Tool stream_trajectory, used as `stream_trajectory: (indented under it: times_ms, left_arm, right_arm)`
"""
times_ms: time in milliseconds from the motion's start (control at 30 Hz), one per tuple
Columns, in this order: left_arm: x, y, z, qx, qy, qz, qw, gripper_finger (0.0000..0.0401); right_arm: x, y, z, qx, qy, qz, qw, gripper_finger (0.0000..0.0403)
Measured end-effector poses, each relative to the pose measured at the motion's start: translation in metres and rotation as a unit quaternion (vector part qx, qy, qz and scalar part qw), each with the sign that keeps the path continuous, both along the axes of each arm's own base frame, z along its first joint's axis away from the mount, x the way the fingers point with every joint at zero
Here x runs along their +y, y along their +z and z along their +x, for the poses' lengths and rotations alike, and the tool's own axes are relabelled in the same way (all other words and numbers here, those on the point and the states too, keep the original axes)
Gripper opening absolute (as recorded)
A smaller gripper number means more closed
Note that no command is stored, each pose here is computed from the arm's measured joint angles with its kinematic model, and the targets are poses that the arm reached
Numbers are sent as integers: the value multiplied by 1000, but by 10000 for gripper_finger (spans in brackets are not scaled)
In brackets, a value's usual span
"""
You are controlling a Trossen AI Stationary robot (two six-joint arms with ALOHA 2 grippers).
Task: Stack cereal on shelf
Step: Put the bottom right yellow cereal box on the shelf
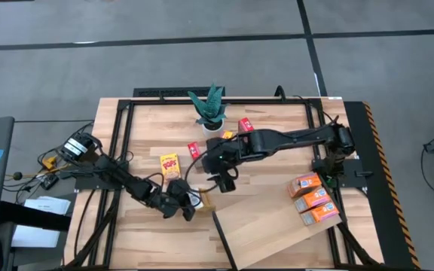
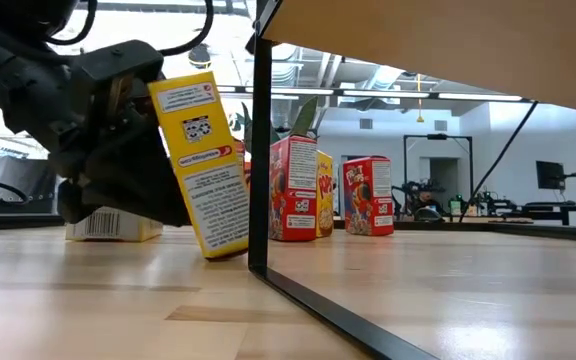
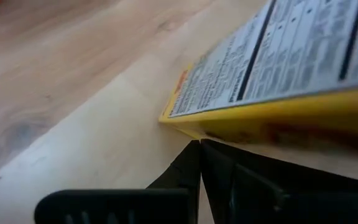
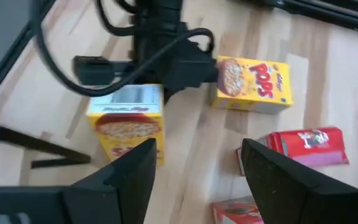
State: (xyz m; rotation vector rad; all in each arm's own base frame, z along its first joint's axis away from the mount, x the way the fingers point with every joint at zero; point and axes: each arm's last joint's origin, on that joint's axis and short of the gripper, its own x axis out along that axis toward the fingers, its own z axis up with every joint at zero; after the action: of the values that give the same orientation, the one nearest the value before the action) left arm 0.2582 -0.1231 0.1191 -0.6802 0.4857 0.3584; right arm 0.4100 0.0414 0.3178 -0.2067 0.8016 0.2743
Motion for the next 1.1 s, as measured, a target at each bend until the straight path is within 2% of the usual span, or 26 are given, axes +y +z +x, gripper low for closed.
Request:
stream_trajectory:
  times_ms: [200,567,933,1100]
  left_arm:
    - [6,0,3,2,-1,19,1000,0]
    - [19,1,9,5,12,34,999,0]
    - [26,1,13,7,2,40,999,0]
    - [28,3,15,1,-8,50,999,0]
  right_arm:
    - [4,-2,3,-14,65,-8,998,261]
    - [-11,0,5,-34,106,-5,994,263]
    - [-28,-3,3,-21,104,-18,994,327]
    - [-29,-14,2,-9,124,-21,992,340]
